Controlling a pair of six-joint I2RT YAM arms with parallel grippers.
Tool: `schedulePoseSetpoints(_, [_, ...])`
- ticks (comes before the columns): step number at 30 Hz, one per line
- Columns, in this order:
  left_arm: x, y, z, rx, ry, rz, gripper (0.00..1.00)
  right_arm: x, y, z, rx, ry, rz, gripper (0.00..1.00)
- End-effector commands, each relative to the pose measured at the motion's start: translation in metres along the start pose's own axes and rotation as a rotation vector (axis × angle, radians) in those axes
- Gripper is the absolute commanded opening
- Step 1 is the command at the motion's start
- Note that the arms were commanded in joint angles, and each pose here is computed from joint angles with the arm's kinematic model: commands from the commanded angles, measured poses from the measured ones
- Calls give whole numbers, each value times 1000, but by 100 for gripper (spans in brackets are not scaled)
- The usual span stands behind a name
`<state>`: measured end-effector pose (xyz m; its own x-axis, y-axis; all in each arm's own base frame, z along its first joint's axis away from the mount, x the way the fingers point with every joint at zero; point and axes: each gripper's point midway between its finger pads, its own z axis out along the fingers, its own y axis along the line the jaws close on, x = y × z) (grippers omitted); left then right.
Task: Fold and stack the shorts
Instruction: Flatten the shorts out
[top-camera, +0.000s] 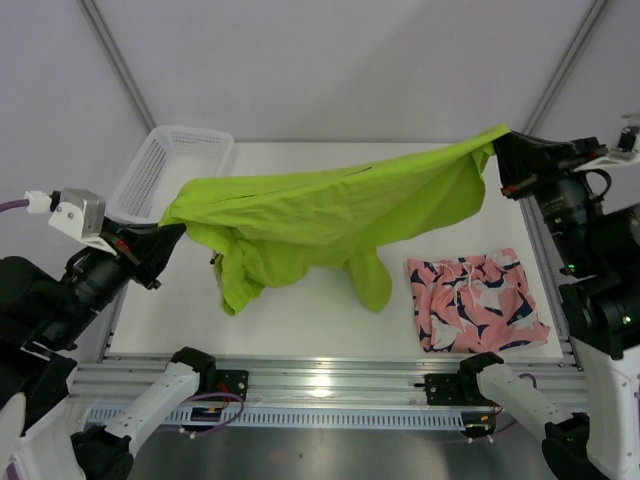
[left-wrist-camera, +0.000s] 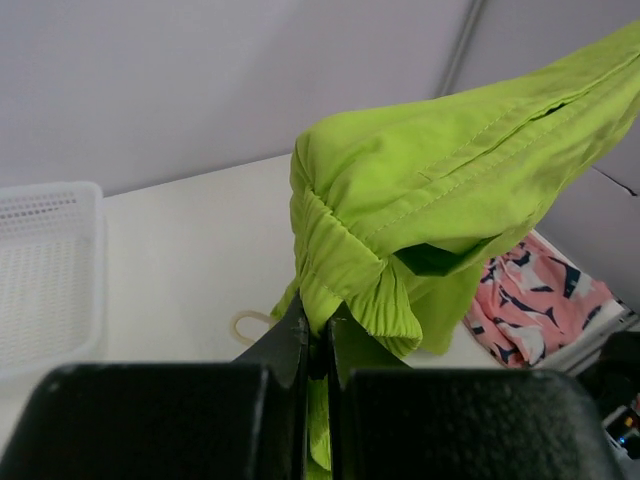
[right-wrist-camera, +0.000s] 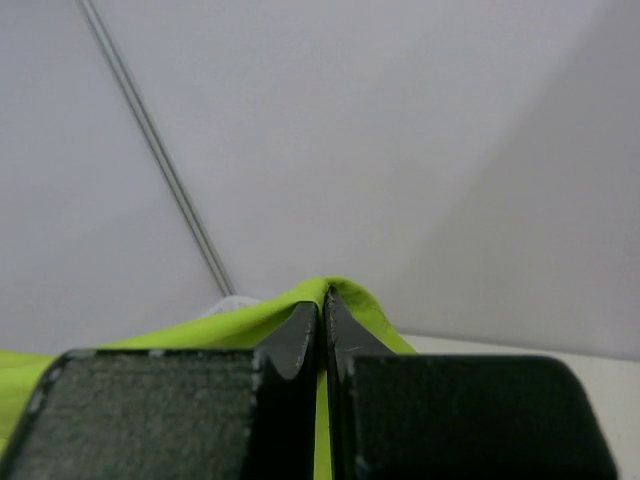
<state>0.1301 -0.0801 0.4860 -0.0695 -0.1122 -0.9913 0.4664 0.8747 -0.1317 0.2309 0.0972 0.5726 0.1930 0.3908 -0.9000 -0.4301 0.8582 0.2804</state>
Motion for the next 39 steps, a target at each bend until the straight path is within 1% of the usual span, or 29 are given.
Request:
schedulePoseSetpoints(1, [-14, -20, -10, 95, -27, 3, 0, -34, 11, -16, -24, -68, -30, 0])
schedulePoseSetpoints(3, [-12, -20, -5, 97, -10, -7, 0, -42, 15, -18, -32, -75, -34, 0])
schedulePoseSetpoints(5, [-7, -12, 4, 59, 24, -29, 0, -36, 11, -5, -10, -26, -39, 0])
schedulePoseSetpoints(6, [-2, -7, 12, 37, 53, -38, 0, -31, 8, 2, -2, 2, -42, 0])
schedulePoseSetpoints(7, [11, 0, 30, 12, 128, -59, 0, -22, 7, 11, -1, 41, -42, 0])
schedulePoseSetpoints(8, [18, 4, 40, -3, 166, -69, 0, 4, 0, 32, 13, 133, -38, 0])
schedulePoseSetpoints(10, [40, 12, 68, -16, 246, -89, 0, 22, -3, 47, 9, 200, -28, 0])
schedulePoseSetpoints(11, [46, 17, 75, -40, 262, -89, 0, 48, -11, 66, 27, 268, -21, 0])
schedulePoseSetpoints(12, [51, 21, 82, -54, 280, -91, 0, 61, -17, 74, 44, 303, -13, 0])
schedulePoseSetpoints(14, [78, 33, 107, -83, 369, -101, 0, 106, -30, 95, 56, 417, 23, 0])
schedulePoseSetpoints(15, [83, 36, 114, -88, 388, -100, 0, 127, -37, 100, 67, 466, 45, 0])
schedulePoseSetpoints(17, [121, 52, 139, -127, 502, -96, 0, 163, -54, 115, 84, 526, 102, 0])
schedulePoseSetpoints(19, [147, 79, 152, -244, 592, -67, 0, 200, -75, 122, 114, 572, 139, 0])
schedulePoseSetpoints(21, [184, 102, 168, -342, 720, -49, 0, 235, -91, 128, 150, 620, 185, 0])
schedulePoseSetpoints(23, [204, 118, 177, -405, 785, -33, 0, 261, -108, 136, 176, 633, 202, 0])
schedulePoseSetpoints(24, [223, 126, 188, -416, 835, -34, 0, 282, -120, 141, 211, 656, 216, 0])
schedulePoseSetpoints(26, [237, 131, 202, -413, 863, -33, 0, 294, -131, 154, 215, 642, 225, 0])
schedulePoseSetpoints(27, [256, 137, 212, -418, 916, -36, 0, 300, -134, 159, 217, 642, 229, 0])
schedulePoseSetpoints(28, [254, 141, 220, -427, 911, -40, 0, 318, -143, 167, 228, 661, 235, 0])
schedulePoseSetpoints(29, [261, 145, 225, -434, 935, -43, 0, 314, -144, 177, 219, 643, 230, 0])
schedulePoseSetpoints(30, [280, 153, 230, -444, 992, -52, 0, 317, -147, 183, 223, 642, 228, 0])
schedulePoseSetpoints(31, [272, 157, 240, -444, 976, -52, 0, 336, -157, 188, 238, 669, 232, 0])
schedulePoseSetpoints(32, [277, 162, 243, -455, 995, -52, 0, 328, -158, 199, 230, 644, 227, 0])
schedulePoseSetpoints(34, [288, 180, 257, -486, 1026, -54, 0, 334, -168, 211, 245, 639, 235, 0])
schedulePoseSetpoints(35, [281, 189, 262, -509, 1019, -48, 0, 353, -179, 216, 257, 661, 246, 0])
schedulePoseSetpoints(36, [270, 201, 271, -531, 992, -49, 0, 341, -181, 231, 247, 620, 243, 0])
schedulePoseSetpoints(37, [272, 210, 274, -544, 1003, -45, 0, 343, -185, 239, 247, 612, 250, 0])
schedulePoseSetpoints(38, [281, 221, 282, -559, 1038, -51, 0, 364, -197, 246, 261, 627, 264, 0])
schedulePoseSetpoints(39, [266, 234, 290, -578, 996, -57, 0, 347, -197, 265, 248, 568, 258, 0])
